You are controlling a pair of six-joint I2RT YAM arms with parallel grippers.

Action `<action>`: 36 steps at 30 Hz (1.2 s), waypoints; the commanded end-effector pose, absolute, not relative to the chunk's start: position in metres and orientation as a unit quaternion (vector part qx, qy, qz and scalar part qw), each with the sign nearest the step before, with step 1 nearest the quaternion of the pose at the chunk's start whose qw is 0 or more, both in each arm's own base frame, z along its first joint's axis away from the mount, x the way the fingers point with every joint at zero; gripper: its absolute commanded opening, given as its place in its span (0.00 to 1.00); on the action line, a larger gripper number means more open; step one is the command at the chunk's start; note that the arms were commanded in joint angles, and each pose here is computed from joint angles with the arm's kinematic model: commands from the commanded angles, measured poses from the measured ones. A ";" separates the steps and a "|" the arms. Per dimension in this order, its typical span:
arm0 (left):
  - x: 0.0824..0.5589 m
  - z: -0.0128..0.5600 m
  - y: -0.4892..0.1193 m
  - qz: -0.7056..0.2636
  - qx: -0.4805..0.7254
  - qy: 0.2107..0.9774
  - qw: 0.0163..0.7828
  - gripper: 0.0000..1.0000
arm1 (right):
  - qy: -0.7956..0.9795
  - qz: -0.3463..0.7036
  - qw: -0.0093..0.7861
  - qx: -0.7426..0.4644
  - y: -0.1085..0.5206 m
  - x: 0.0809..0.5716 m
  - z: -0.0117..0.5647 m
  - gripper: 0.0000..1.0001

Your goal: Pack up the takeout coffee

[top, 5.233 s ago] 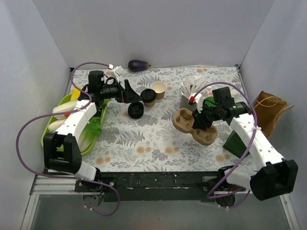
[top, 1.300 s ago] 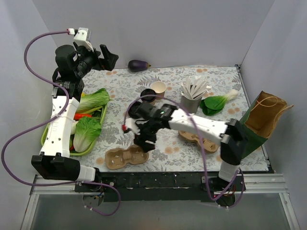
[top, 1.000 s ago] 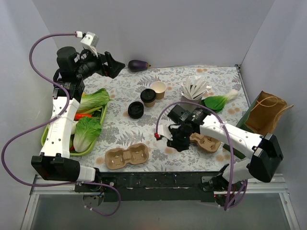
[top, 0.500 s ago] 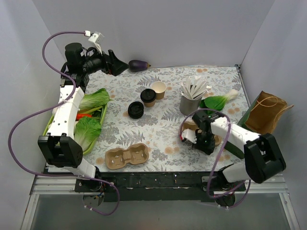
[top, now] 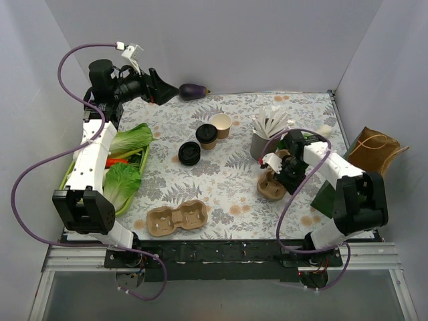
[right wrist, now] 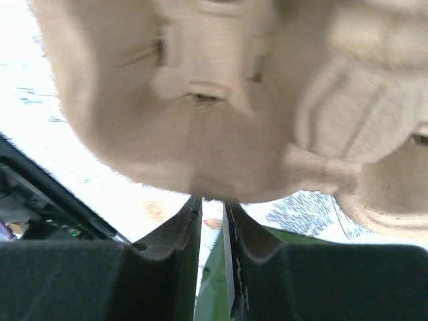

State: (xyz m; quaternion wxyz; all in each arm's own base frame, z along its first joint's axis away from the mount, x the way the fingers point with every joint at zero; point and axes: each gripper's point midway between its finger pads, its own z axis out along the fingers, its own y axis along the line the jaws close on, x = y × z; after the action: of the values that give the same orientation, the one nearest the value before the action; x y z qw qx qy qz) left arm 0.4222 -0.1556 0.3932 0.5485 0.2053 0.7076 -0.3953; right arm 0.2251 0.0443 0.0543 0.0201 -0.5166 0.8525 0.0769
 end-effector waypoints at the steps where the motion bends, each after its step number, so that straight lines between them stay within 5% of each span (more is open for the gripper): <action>1: 0.396 0.419 -0.156 -0.390 0.226 0.686 0.572 0.98 | 0.796 0.152 0.023 -0.585 0.082 0.184 0.082 0.27; 9: 0.383 0.420 -0.160 -0.387 0.235 0.685 0.570 0.98 | 0.710 0.196 -0.042 -0.676 0.123 0.124 0.091 0.26; 18: 0.380 0.420 -0.157 -0.376 0.236 0.686 0.576 0.98 | 0.690 0.178 0.066 -0.699 0.209 0.193 0.074 0.26; 32: 0.384 0.414 -0.159 -0.386 0.234 0.686 0.570 0.98 | 0.764 0.070 0.061 -0.639 0.094 0.258 0.068 0.22; 36: 0.385 0.411 -0.161 -0.391 0.237 0.687 0.566 0.98 | 0.752 0.119 0.085 -0.643 0.113 0.253 0.083 0.24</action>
State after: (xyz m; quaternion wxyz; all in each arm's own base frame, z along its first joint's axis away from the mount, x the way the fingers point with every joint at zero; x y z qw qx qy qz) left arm 0.3960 -0.1586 0.3982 0.5548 0.2222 0.7021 -0.3872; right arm 0.2588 0.0970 0.0599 0.0573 -0.6077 0.7874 0.0864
